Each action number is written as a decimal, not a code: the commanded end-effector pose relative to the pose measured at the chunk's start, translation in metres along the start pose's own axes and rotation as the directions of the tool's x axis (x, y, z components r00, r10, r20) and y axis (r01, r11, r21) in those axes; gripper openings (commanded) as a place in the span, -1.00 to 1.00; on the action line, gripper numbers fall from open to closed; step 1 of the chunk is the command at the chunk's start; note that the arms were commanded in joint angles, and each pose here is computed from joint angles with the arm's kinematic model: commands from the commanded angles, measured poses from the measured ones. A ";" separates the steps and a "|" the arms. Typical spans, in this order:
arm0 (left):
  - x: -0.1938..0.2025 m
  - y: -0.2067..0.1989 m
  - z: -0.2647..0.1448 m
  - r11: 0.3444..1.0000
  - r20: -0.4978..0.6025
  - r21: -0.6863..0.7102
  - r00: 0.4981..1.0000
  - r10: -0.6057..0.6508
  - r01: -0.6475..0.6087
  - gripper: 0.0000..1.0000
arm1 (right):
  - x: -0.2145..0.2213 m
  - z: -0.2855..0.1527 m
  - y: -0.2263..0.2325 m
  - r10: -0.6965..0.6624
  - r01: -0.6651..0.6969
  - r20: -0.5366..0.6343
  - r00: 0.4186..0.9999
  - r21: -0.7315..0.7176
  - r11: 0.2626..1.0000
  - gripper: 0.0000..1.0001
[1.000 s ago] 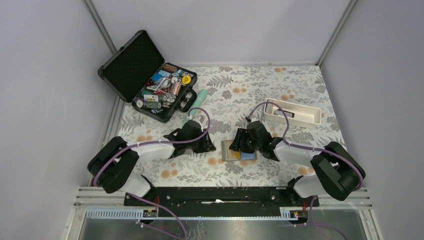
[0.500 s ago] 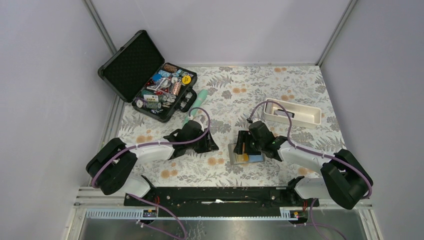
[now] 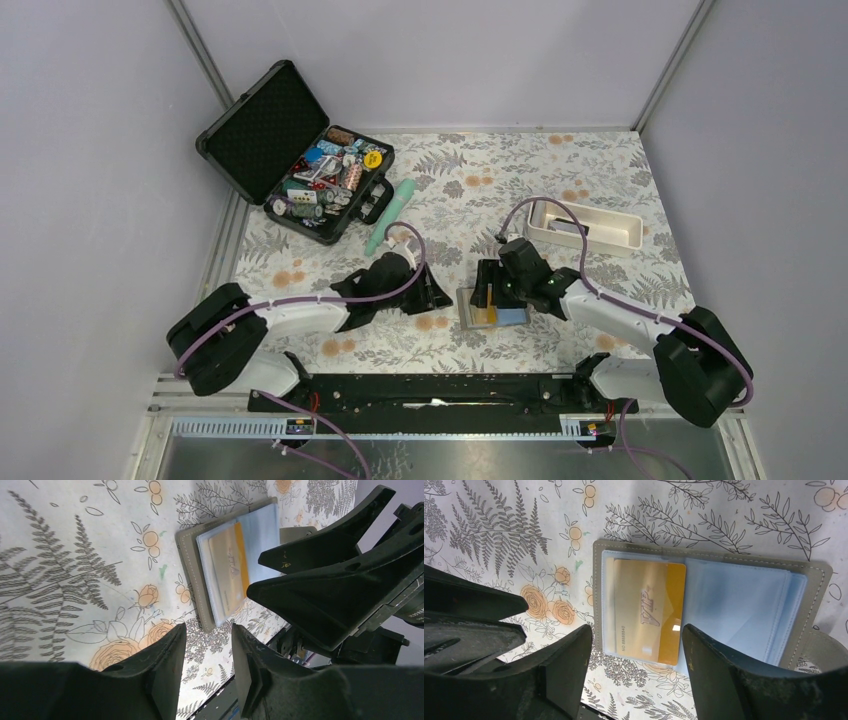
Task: Put the credit cards into the card holder
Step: Insert the credit card into the card holder, then pick up the credit card from the storage box.
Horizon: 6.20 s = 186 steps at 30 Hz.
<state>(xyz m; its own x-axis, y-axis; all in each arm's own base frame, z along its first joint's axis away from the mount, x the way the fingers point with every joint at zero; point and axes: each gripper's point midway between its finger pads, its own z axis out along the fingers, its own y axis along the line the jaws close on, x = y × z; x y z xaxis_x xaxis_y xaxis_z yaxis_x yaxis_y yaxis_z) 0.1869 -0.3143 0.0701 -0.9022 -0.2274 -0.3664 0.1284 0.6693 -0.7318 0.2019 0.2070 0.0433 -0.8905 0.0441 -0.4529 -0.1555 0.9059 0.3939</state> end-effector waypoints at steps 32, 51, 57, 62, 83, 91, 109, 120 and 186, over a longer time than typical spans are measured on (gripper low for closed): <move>0.026 0.002 0.046 0.999 -0.049 0.002 0.998 -0.039 0.039 -0.50 | 0.023 0.017 0.001 0.054 -0.057 -0.053 0.997 -0.049 0.997 -0.02; 0.029 0.002 0.046 0.999 -0.057 0.013 0.998 -0.035 0.036 -0.65 | 0.014 0.018 0.024 0.092 -0.097 -0.041 0.995 -0.153 0.984 -0.11; 0.029 -0.001 0.047 0.999 -0.057 0.022 0.998 -0.033 0.035 -0.65 | 0.015 0.021 0.028 0.093 -0.100 -0.054 0.994 -0.171 0.980 -0.12; 0.025 0.002 0.043 0.999 -0.027 0.012 0.999 -0.043 0.044 -0.64 | 0.012 0.021 0.028 0.089 -0.096 -0.047 0.995 -0.166 0.982 -0.14; -0.093 0.004 -0.087 0.978 0.253 -0.161 0.952 0.172 -0.134 0.98 | -0.111 -0.072 -0.010 -0.114 0.074 0.225 0.968 0.179 0.981 0.79; -0.170 0.013 -0.170 0.945 0.316 -0.262 0.907 0.277 -0.197 0.98 | -0.175 -0.079 -0.065 -0.054 -0.038 0.321 0.946 0.273 0.961 0.96; -0.207 0.059 -0.224 0.927 0.438 -0.368 0.866 0.242 -0.073 0.98 | -0.249 0.003 -0.146 0.017 -0.138 0.288 0.957 0.403 0.905 0.95; -0.210 0.070 -0.235 0.912 0.471 -0.409 0.849 0.238 -0.028 0.98 | -0.239 0.032 -0.149 0.047 -0.127 0.214 0.976 0.380 0.916 0.87; -0.205 0.071 -0.227 0.927 0.463 -0.374 0.860 0.214 -0.029 0.98 | -0.236 0.023 -0.132 0.071 -0.143 0.240 0.968 0.300 0.943 0.59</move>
<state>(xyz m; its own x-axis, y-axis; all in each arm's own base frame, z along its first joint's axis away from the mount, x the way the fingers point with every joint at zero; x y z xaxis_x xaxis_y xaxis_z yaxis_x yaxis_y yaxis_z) 0.2813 -0.0584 0.2144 -0.5921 -0.3748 -0.7134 -0.0349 0.8963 -0.4420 0.4268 0.0785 0.0471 -0.8228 0.1908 -0.5354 0.1380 0.9808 0.1375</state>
